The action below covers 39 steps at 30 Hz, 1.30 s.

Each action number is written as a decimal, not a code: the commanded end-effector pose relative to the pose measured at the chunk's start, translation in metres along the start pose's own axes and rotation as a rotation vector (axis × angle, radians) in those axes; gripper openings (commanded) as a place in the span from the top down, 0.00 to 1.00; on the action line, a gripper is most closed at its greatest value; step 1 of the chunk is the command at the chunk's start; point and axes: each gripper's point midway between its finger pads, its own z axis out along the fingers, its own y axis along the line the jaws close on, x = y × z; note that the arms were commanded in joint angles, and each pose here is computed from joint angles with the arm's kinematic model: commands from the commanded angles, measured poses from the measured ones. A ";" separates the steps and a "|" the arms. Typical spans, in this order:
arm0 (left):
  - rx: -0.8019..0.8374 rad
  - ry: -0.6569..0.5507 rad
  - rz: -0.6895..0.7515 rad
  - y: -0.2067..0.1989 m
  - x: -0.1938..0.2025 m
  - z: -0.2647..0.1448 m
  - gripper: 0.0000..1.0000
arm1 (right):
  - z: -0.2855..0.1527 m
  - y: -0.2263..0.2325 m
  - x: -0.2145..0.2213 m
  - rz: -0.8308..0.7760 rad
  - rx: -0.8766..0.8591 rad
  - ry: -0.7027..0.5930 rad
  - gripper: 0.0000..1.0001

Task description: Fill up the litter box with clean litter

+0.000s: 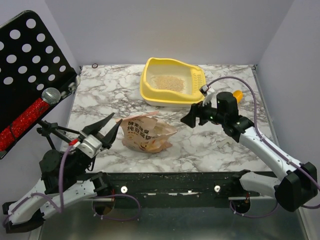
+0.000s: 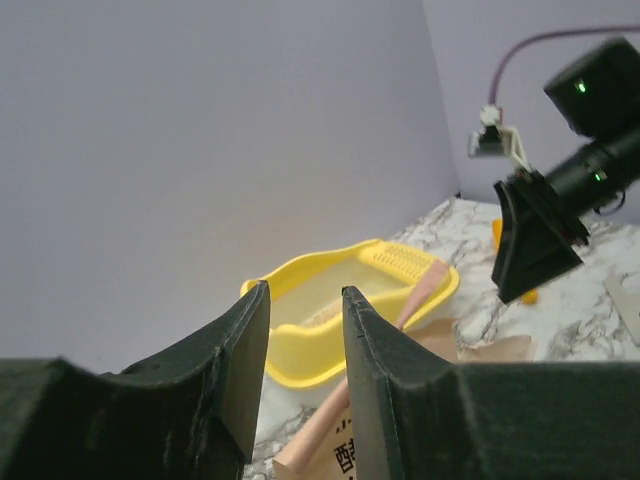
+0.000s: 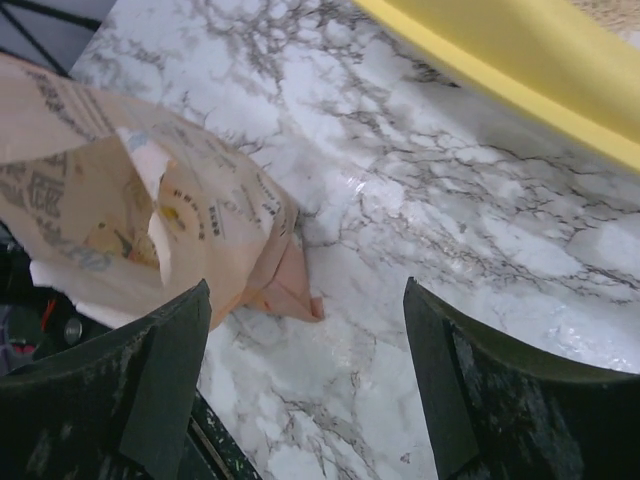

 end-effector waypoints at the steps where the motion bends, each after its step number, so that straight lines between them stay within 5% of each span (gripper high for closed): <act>1: -0.033 0.064 -0.084 0.011 0.002 -0.017 0.56 | -0.010 0.033 0.004 -0.210 -0.228 -0.125 0.13; 10: -0.125 0.165 -0.188 0.014 0.043 -0.040 0.53 | -0.024 0.074 0.020 -0.485 -0.536 -0.261 0.12; 16: -0.124 0.170 -0.200 0.008 0.054 -0.042 0.53 | -0.019 0.091 0.037 -0.548 -0.664 -0.231 0.13; 39: -0.101 0.186 -0.158 -0.002 0.067 -0.034 0.53 | 0.022 0.102 0.044 -0.469 -0.754 -0.264 0.14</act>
